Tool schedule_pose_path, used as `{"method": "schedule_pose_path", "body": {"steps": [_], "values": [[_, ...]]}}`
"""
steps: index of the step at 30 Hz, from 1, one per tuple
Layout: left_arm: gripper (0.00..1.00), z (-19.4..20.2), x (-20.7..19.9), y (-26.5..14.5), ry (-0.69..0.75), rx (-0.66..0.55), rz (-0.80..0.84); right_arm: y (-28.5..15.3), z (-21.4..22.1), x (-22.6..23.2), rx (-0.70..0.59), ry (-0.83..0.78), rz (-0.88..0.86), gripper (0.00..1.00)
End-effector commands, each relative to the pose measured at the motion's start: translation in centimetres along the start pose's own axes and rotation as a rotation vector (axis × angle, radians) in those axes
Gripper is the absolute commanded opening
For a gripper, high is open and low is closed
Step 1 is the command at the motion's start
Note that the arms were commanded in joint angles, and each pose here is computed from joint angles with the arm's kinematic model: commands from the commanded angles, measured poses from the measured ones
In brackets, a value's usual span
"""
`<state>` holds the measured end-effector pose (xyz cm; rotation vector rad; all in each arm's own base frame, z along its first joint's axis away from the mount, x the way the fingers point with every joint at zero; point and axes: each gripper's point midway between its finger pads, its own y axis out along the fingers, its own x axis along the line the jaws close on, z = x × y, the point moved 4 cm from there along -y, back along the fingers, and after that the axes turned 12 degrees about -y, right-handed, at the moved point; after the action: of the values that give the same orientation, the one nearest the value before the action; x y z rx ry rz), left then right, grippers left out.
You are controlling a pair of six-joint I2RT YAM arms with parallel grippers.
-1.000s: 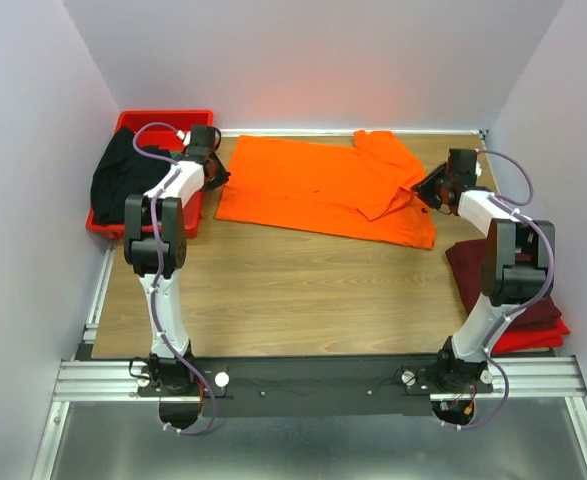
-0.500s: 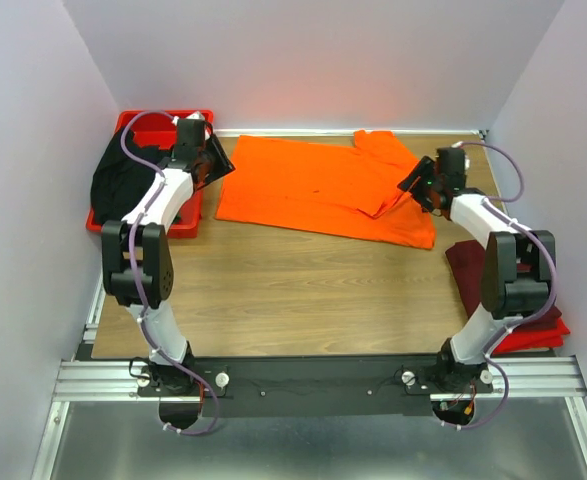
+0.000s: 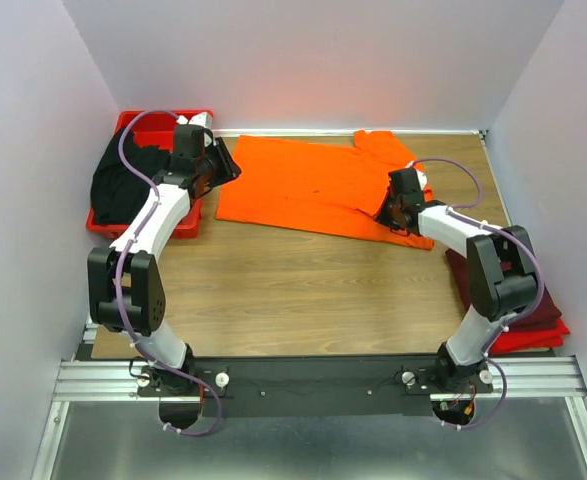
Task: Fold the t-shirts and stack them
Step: Fold the tshirt
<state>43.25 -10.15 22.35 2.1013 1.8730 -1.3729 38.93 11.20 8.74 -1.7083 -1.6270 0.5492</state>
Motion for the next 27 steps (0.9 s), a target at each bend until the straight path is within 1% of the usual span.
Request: {"method": "schedule_pose_path", "body": {"steps": [1,9,16,17,19,27], "values": [[0.45,0.8,-0.2,-0.1,0.02,0.03,0.047,1.1,0.3,0.3,0.004,-0.04,0.059,0.31],[0.44,1.0,-0.2,0.0,0.02,0.039,0.051,2.4,0.0,0.3,0.005,-0.064,0.094,0.3],[0.45,1.2,0.0,0.2,0.018,0.048,0.047,4.0,-2.4,1.1,-0.037,-0.077,0.116,0.3],[0.44,1.2,0.0,0.2,0.018,0.047,0.046,4.3,-2.1,0.9,-0.026,-0.082,0.122,0.3],[0.45,1.3,0.1,0.3,0.017,0.049,0.044,4.7,-3.0,1.4,-0.044,-0.081,0.119,0.3],[0.44,1.5,0.3,0.5,0.017,0.055,0.039,7.1,-4.2,2.5,-0.05,-0.086,0.106,0.31]]}}
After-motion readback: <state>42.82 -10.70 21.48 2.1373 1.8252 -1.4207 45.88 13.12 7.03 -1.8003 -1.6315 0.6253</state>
